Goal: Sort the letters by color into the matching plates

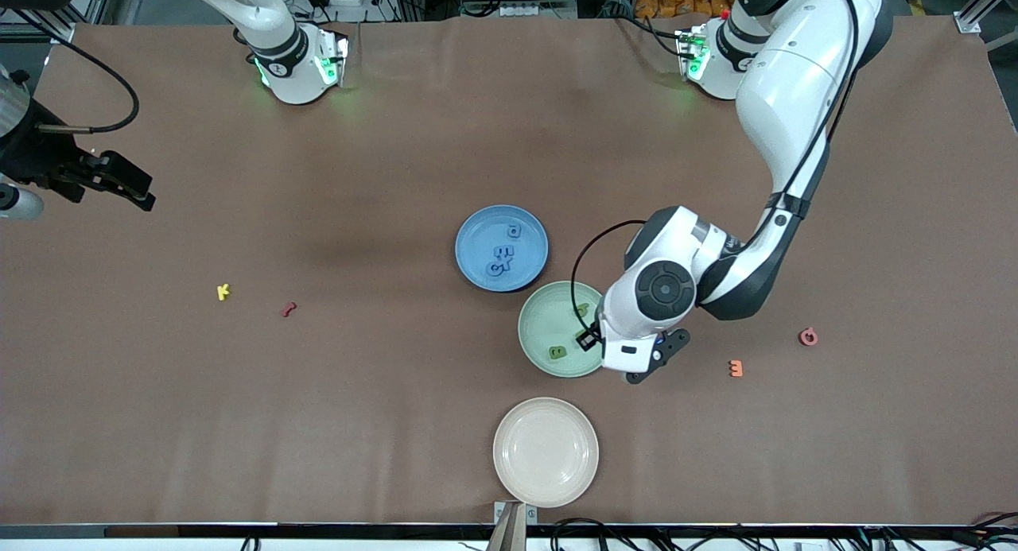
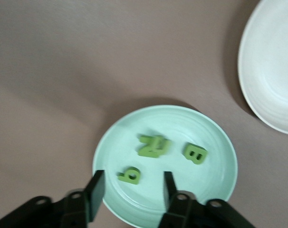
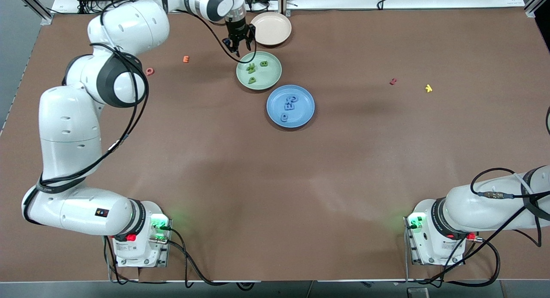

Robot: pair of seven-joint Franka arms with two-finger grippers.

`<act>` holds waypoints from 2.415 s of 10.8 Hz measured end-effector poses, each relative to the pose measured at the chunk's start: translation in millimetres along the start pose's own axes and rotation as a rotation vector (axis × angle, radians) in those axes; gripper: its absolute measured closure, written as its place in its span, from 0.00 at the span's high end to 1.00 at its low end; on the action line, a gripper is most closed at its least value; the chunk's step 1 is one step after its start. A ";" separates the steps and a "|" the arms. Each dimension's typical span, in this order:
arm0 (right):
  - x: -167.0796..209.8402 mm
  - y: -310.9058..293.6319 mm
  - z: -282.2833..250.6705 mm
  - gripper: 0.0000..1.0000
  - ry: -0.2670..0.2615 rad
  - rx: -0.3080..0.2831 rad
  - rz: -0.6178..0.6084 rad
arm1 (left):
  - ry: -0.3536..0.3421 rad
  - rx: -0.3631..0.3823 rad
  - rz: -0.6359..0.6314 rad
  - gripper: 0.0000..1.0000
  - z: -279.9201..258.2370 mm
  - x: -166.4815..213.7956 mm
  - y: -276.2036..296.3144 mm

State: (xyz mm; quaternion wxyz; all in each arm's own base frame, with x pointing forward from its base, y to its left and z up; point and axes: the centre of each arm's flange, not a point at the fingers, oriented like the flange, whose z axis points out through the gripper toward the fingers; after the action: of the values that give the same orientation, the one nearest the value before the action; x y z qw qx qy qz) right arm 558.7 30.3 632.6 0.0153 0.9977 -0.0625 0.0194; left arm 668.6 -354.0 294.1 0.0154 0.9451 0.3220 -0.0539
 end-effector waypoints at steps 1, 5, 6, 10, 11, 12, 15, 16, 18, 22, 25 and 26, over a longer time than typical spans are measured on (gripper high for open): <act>1.3 2.0 2.4 1.00 -0.004 -0.001 -0.003 | -0.003 0.025 -0.024 0.71 -9.7 14.0 -10.9; 3.8 2.6 4.8 1.00 -0.002 0.000 -0.004 | -0.020 0.056 -0.114 1.00 -43.6 105.0 -78.8; 4.3 2.4 4.3 1.00 0.003 0.001 -0.004 | -0.043 0.052 -0.116 1.00 -45.9 126.9 -100.5; 6.0 1.9 2.8 1.00 0.016 0.004 -0.004 | -0.093 0.040 0.025 1.00 -104.8 149.5 -207.0; 6.9 1.7 2.2 1.00 0.023 0.005 -0.004 | -0.088 0.040 0.061 1.00 -123.6 149.3 -240.6; 7.7 1.0 0.9 1.00 0.031 0.006 -0.005 | -0.069 0.057 0.129 1.00 -135.2 150.5 -267.9; 9.5 -2.1 -2.4 1.00 0.047 0.010 0.007 | -0.017 0.117 0.299 1.00 -158.2 131.4 -281.4; 9.9 -2.2 -2.4 1.00 0.048 0.010 0.007 | 0.008 0.127 0.330 1.00 -171.2 120.8 -280.9; 10.0 -4.1 -2.4 1.00 0.048 0.011 0.007 | 0.042 0.106 0.395 1.00 -202.5 107.9 -297.5; 9.9 -5.1 -1.5 1.00 0.043 0.010 0.005 | 0.135 0.052 0.510 1.00 -270.1 104.1 -344.0; 10.5 -2.8 -1.2 1.00 0.042 0.010 0.009 | 0.168 0.040 0.558 1.00 -287.9 89.8 -340.6; 10.6 -2.5 -1.3 1.00 0.042 0.010 0.010 | 0.177 0.031 0.568 1.00 -293.5 83.8 -336.8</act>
State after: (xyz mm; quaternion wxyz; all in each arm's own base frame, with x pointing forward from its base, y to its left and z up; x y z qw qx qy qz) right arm 569.5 31.4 634.3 0.0117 0.9968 -0.0670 0.0410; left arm 555.9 -17.6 578.3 -0.0129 0.9985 0.0437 0.0303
